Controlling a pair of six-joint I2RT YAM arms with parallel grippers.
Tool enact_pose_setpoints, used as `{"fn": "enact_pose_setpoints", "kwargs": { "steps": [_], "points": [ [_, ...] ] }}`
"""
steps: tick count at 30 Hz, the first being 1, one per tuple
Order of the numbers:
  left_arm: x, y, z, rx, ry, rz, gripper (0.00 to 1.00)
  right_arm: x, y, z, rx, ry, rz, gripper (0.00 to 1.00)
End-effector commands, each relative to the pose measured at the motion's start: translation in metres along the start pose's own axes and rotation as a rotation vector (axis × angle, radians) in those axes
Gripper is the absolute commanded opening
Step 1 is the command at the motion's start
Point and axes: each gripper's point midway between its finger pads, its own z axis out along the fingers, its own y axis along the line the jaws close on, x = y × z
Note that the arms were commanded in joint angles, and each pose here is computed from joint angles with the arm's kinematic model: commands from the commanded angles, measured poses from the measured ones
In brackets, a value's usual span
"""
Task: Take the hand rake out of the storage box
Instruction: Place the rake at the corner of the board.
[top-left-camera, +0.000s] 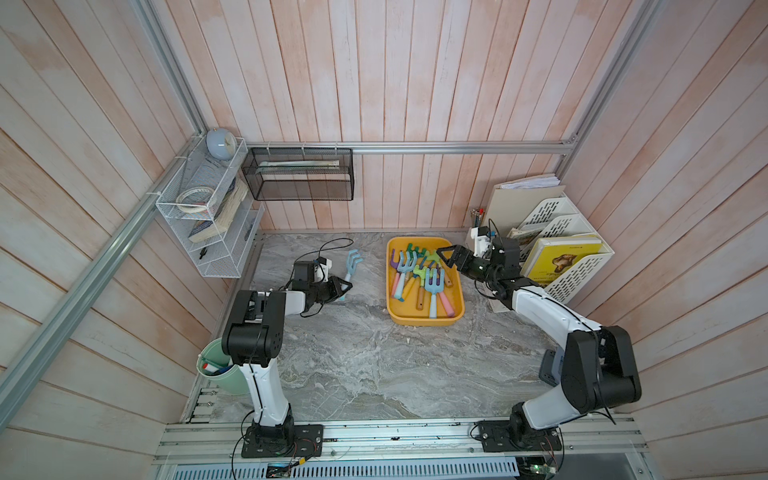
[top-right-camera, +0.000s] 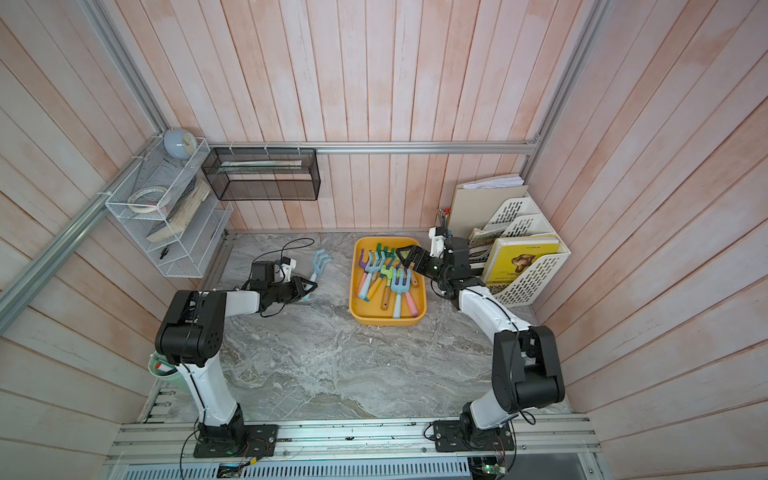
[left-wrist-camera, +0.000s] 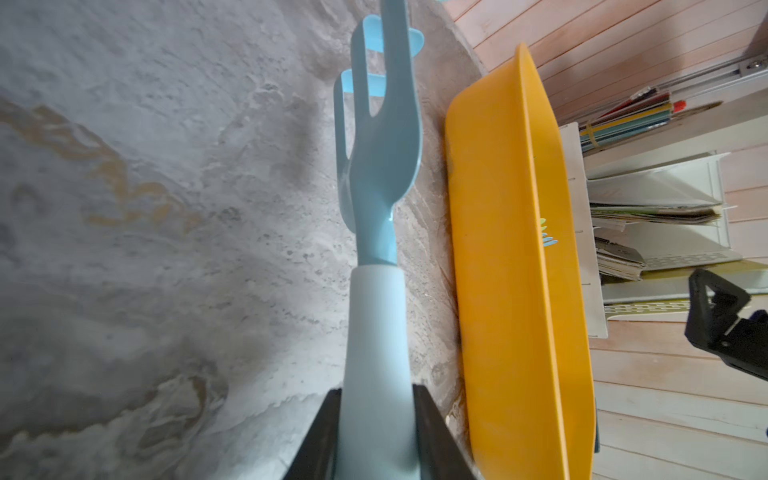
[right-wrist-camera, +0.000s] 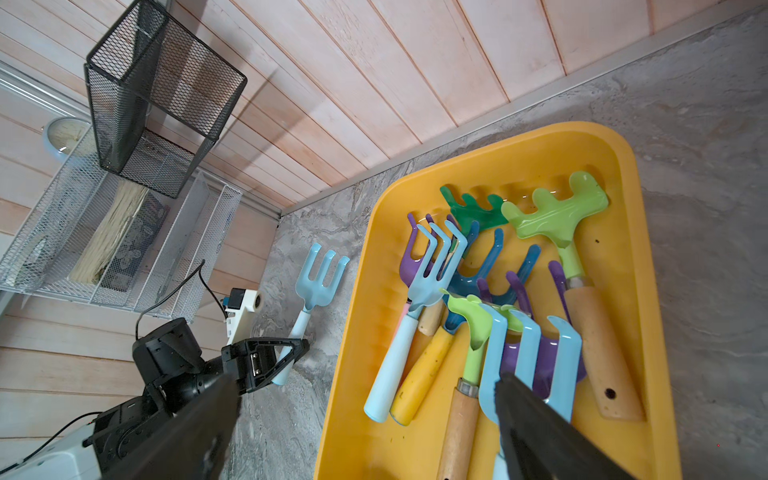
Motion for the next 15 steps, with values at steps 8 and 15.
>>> {"fn": "enact_pose_setpoints", "kwargs": {
  "steps": [8,15],
  "points": [
    [0.005,0.03,0.008,-0.086,0.029,-0.069,0.07,0.006,-0.016,0.004,0.042,0.014,-0.005,0.98],
    [0.007,0.035,0.008,-0.103,0.03,-0.079,0.2,0.008,-0.017,0.004,0.044,0.019,-0.007,0.98]
  ]
}}
